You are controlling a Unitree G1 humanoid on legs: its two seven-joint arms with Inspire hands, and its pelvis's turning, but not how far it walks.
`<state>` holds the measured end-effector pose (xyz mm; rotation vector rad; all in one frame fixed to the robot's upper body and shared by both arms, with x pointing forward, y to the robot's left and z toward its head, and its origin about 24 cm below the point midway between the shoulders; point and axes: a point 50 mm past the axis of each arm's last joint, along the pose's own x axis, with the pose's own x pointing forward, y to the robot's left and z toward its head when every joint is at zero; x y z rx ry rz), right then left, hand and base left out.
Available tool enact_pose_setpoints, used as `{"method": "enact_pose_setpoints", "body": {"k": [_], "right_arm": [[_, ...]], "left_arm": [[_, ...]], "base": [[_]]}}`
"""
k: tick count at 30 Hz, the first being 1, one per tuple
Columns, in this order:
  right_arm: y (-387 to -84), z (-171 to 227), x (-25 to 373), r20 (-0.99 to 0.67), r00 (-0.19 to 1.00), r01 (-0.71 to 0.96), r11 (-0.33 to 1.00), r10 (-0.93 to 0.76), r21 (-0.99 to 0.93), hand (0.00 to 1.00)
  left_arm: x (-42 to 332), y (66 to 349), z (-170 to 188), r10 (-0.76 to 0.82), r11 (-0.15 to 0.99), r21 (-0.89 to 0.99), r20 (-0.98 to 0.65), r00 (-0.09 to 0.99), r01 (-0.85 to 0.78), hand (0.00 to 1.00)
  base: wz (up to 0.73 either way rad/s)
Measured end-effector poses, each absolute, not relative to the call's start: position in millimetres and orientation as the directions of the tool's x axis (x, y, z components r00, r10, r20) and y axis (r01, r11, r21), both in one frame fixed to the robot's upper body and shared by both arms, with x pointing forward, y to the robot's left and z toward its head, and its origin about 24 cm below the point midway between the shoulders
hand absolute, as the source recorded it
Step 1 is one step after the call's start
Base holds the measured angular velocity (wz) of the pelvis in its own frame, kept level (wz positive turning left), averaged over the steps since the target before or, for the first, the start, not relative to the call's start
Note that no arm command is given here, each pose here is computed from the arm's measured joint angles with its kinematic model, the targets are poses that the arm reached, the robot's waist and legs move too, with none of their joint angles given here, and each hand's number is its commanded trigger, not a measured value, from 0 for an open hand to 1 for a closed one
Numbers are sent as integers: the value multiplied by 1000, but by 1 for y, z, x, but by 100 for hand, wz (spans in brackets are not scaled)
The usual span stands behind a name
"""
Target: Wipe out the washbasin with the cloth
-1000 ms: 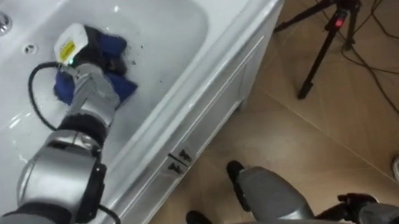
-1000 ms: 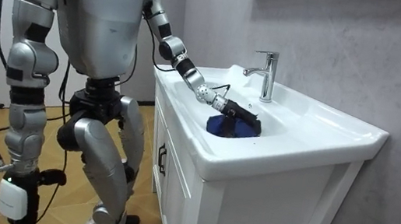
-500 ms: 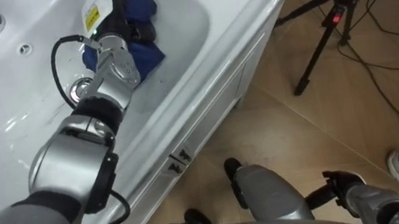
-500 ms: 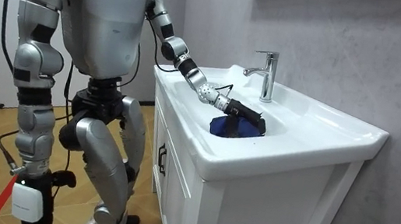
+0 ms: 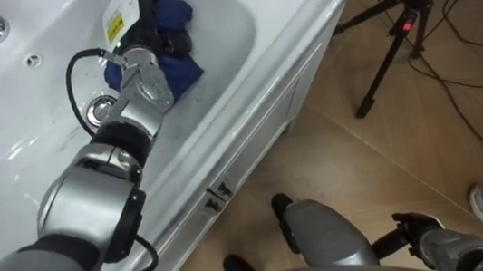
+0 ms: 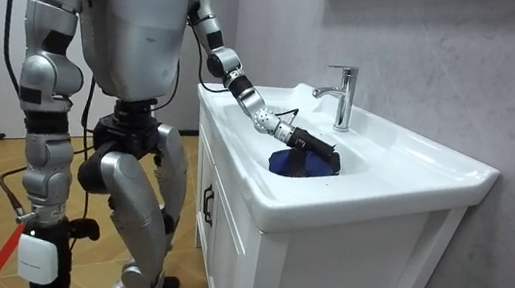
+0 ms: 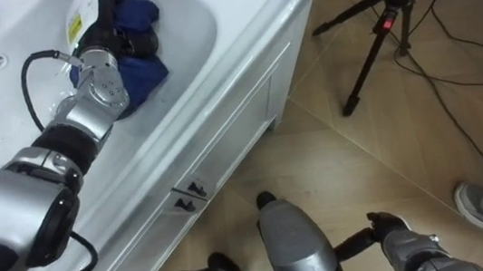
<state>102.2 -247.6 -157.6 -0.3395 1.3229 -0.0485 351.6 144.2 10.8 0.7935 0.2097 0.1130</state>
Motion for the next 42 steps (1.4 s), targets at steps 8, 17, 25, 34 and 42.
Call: {"method": "enact_pose_setpoints", "body": {"k": [8,17,25,34,42], "right_arm": [[-250,-157,103,-942,228,-153,947,-245,-283,0],[-251,-157,101,-938,218,-158,939,-268,-305,0],[-252,-156,103,-938,218,-128,945,-268,-300,0],[-244,-157,105,-933,255,15,966,-255,-260,0],[-244,-162,83,-949,222,73,974,-225,-214,0]], "left_arm": [[330,149,-18,160,714,699,-223,962,44,100],[311,148,-43,80,736,646,-376,923,200,100],[295,141,-60,32,753,596,-458,888,280,100],[272,142,-79,22,773,554,-509,860,308,100],[261,154,-88,55,769,562,-536,843,306,100]], "base": [[6],[22],[7],[6],[2]]}}
